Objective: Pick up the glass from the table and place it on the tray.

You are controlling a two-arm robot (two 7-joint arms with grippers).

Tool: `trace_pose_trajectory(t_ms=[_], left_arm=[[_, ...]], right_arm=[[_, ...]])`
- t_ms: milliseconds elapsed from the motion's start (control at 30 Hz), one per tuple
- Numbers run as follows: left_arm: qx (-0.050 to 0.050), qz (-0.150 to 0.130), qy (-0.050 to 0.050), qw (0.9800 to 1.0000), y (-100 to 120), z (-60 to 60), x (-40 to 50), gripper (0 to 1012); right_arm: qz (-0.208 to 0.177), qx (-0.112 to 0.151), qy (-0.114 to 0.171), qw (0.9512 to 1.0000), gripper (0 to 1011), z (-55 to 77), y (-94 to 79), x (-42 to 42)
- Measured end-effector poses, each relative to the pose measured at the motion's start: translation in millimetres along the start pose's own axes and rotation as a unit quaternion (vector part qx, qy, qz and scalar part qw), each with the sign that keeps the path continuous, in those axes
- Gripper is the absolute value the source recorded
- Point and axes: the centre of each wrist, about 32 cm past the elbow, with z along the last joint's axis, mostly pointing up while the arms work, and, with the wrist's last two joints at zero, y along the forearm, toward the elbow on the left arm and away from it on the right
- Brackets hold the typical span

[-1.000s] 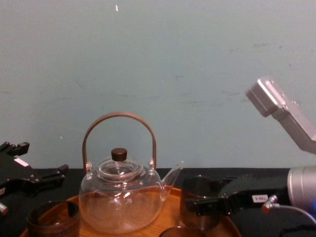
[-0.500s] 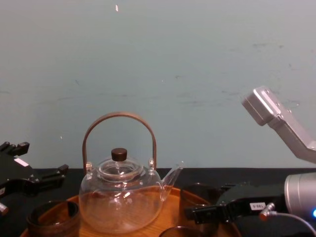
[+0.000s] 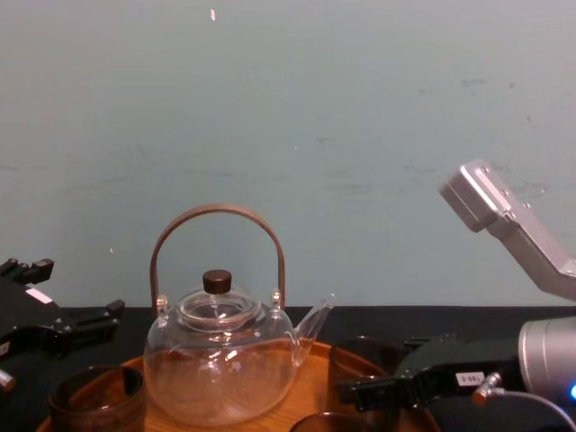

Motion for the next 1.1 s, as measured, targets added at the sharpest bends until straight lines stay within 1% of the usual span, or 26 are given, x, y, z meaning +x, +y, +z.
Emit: trace_pose_trajectory(t_ms=[67, 100, 133, 167, 800, 900, 1100], left_arm=[[0.0, 0.0, 0.0, 1.0, 0, 0.0, 0.0, 1001], [0.0, 0.0, 0.0, 1.0, 0, 0.0, 0.0, 1001], [0.0, 0.0, 0.0, 1.0, 0, 0.0, 0.0, 1001], [0.0, 0.0, 0.0, 1.0, 0, 0.0, 0.0, 1001], [0.0, 0.0, 0.0, 1.0, 0, 0.0, 0.0, 1001], [0.0, 0.0, 0.0, 1.0, 0, 0.0, 0.0, 1001], [0.0, 0.0, 0.0, 1.0, 0, 0.0, 0.0, 1001]], right_arm=[[0.0, 0.0, 0.0, 1.0, 920, 0.0, 0.0, 0.0], [0.0, 0.0, 0.0, 1.0, 960, 0.0, 0.0, 0.0], [0.0, 0.0, 0.001, 1.0, 970, -0.1, 0.0, 0.0], [0.0, 0.0, 0.001, 1.0, 1002, -0.1, 0.0, 0.0], [0.0, 0.001, 0.002, 1.0, 1002, -0.1, -0.4, 0.2], [0.002, 0.009, 0.006, 0.9999, 1002, -1.0, -7.7, 0.9], [0.004, 0.021, 0.007, 0.9997, 1002, -4.3, -31.0, -0.2]])
